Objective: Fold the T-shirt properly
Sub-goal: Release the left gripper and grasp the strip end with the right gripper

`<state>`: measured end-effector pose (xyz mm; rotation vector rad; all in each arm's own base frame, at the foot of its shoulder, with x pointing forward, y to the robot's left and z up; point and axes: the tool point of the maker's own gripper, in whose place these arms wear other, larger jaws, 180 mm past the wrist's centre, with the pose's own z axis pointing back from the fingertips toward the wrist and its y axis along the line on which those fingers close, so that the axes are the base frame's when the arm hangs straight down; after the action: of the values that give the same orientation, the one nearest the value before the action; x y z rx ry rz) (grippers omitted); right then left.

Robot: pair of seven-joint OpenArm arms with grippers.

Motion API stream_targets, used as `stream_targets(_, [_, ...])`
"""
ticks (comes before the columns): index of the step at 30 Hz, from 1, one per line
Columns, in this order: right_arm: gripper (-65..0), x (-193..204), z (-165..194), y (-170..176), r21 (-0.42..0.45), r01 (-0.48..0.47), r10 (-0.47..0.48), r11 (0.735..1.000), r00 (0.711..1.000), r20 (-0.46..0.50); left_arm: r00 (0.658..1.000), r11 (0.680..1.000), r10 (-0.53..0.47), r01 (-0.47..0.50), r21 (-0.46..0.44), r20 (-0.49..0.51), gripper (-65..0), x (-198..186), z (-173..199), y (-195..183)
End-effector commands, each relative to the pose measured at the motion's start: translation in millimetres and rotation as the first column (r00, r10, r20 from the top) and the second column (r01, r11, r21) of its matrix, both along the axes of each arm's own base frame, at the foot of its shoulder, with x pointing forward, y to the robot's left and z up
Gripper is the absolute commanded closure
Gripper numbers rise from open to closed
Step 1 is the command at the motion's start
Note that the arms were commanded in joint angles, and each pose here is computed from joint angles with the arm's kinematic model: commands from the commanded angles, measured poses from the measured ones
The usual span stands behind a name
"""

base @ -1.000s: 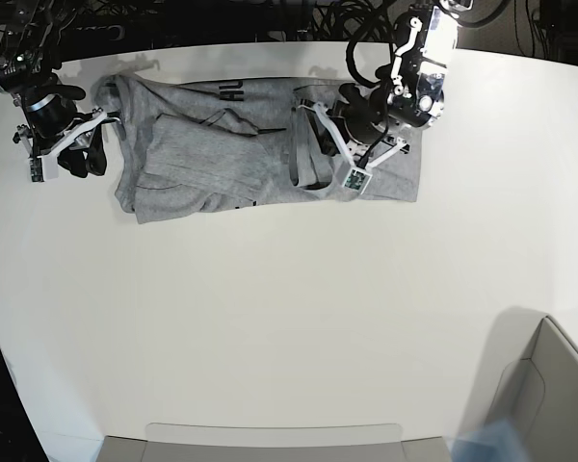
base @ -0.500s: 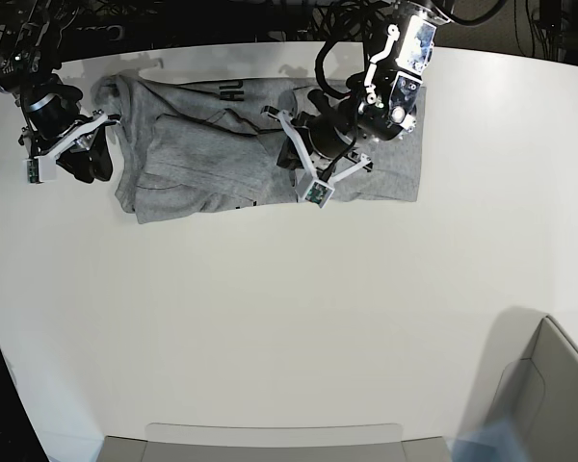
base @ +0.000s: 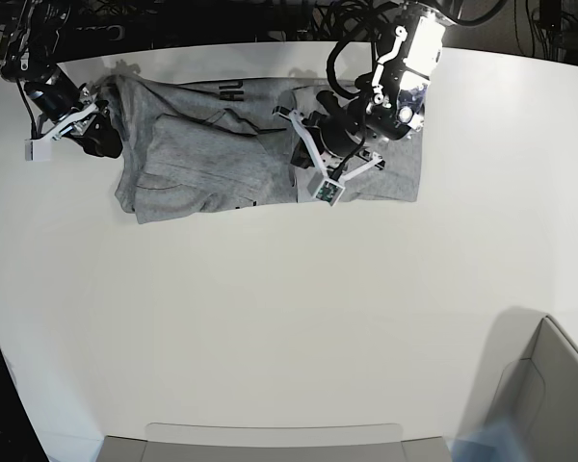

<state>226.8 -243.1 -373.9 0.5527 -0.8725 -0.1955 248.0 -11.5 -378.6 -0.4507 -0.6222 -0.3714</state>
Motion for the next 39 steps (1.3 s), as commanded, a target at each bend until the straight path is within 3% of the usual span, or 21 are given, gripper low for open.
stream_targets(1, [-22.2, 6, 10, -5, 0.002, -0.002, 0.002, 1.0, 0.999, 0.045, 0.999, 1.0, 0.001, 0.0, -0.022, 0.037, 0.0, 6, 11, -3])
stream_targets(9, [-22.2, 10, -9, -7, 0.039, 0.019, -0.019, 0.999, 1.0, 0.002, 0.999, 1.0, 0.005, -0.004, -0.017, 0.039, 0.0, 7, 10, -1])
stream_targets(14, [-22.2, 17, -15, 26, 0.077, -0.065, 0.066, 0.995, 0.998, -0.008, 0.999, 1.0, 0.006, -0.005, -0.018, 0.037, 0.0, 6, 10, -1])
stream_targets(27, [-22.2, 22, -20, 70, 0.164, -0.129, 0.131, 0.978, 0.991, 0.001, 1.0, 1.0, -0.002, 0.002, 0.004, 0.031, 0.0, 2, 5, 5])
stream_targets(33, [-22.2, 33, -18, 89, 0.167, -0.181, 0.181, 0.969, 0.983, 0.016, 1.0, 1.0, 0.002, -0.002, 0.003, 0.015, 0.0, -4, 1, 6])
stream_targets(39, [-20.8, 34, -33, 106, 0.07, -0.268, 0.27, 0.961, 0.962, -0.028, 1.0, 1.0, 0.003, -0.003, 0.004, -0.005, 0.0, -12, -3, 7])
